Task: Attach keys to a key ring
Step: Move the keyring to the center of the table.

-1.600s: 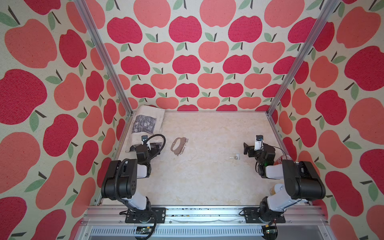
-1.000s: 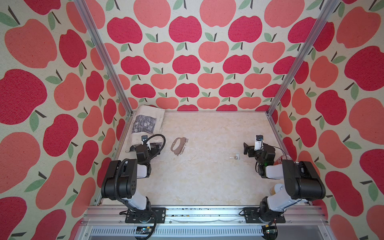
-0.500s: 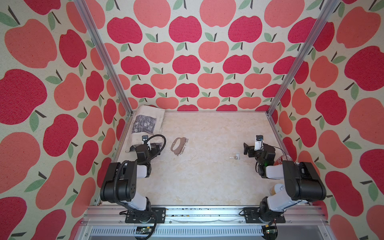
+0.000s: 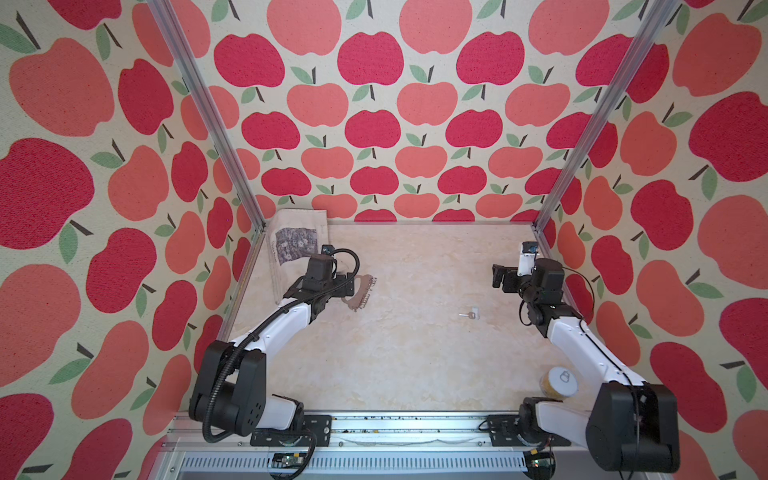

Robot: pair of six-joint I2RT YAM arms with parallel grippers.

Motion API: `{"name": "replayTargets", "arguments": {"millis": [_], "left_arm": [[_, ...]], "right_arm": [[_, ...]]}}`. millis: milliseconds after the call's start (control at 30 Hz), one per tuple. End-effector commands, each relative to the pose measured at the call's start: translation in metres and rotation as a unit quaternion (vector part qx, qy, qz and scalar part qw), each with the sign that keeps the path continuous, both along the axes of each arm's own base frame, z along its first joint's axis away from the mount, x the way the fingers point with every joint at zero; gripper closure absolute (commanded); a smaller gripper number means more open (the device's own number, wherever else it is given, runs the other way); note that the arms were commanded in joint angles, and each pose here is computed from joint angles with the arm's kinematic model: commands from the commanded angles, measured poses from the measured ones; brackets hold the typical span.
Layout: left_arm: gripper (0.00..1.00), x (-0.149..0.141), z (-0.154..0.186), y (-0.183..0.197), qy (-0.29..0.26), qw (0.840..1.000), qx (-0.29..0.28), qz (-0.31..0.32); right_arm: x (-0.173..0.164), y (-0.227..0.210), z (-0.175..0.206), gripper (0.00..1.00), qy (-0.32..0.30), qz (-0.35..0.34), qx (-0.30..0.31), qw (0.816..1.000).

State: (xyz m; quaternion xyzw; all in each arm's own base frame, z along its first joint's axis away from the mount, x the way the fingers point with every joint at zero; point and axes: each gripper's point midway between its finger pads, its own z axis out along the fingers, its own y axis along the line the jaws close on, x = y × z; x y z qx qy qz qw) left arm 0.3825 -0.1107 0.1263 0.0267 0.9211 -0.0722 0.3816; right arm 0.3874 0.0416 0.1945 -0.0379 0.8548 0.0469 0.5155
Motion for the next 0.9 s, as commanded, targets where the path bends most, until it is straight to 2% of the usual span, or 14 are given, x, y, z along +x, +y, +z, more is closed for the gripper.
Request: {"name": "replayTargets", "arguments": {"millis": [0,133,267,433,667,867], "left_arm": [[0.00,-0.039,-0.025,-0.016,0.125,0.991,-0.037,0.031],[0.01,-0.051,-0.043,-0.021,0.172,0.980,-0.060,0.075],[0.04,-0.035,-0.051,-0.007,0.192,0.969,-0.086,0.129],[0.09,-0.021,-0.073,0.004,0.248,0.950,-0.104,0.161],[0.18,0.003,-0.091,0.015,0.252,0.941,-0.114,0.196],[0.25,0.005,-0.106,0.017,0.272,0.934,-0.088,0.213]], "right_arm": [[-0.030,0.020,-0.030,0.01,0.128,0.027,0.018,0.991],[-0.039,0.038,-0.031,0.01,0.151,0.052,0.018,0.987],[-0.041,0.054,-0.030,0.01,0.155,0.071,0.019,0.985],[-0.042,0.070,-0.025,0.01,0.159,0.092,0.011,0.983],[-0.043,0.078,-0.024,0.01,0.164,0.102,0.014,0.981],[-0.043,0.080,-0.019,0.01,0.162,0.107,0.018,0.981]]}}
